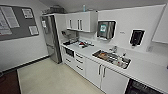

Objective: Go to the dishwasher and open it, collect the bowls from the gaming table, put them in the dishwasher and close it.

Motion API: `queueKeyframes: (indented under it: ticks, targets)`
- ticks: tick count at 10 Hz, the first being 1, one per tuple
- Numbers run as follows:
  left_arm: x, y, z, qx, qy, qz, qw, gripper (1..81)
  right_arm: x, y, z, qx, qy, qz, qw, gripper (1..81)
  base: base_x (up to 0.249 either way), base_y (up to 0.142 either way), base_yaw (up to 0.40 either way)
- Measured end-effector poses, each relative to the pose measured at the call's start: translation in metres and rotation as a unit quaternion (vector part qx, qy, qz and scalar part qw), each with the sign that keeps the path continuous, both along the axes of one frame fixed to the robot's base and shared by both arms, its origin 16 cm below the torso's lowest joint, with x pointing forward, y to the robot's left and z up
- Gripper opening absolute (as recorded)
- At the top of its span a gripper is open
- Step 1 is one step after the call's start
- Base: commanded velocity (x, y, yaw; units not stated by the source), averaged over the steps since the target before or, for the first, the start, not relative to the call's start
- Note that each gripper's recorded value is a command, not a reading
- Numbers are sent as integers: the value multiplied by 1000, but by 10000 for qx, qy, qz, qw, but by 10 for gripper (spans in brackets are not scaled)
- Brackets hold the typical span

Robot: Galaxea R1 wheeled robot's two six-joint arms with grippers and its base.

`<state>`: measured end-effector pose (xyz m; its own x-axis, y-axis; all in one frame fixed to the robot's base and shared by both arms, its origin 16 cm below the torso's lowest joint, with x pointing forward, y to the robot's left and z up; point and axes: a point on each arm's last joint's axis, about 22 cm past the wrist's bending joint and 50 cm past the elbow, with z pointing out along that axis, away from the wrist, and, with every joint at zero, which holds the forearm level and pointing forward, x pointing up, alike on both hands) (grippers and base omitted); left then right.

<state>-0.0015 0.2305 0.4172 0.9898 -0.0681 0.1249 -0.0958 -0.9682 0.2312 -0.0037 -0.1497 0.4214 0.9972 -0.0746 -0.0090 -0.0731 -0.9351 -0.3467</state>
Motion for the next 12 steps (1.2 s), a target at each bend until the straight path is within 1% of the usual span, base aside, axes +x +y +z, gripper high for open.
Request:
queueKeyframes:
  ticks: [3,8,12]
  targets:
    - [6,-2,0,-17,-27,25,10000,811,0,7,1,37,4,0,10000,811,0,0,343]
    - [7,1,0,2,-30,22,10000,811,0,6,1,35,-2,0,10000,811,0,0,343]
    - [7,-3,0,-19,-33,15,10000,811,0,6,1,33,-4,-2,10000,811,0,0,343]
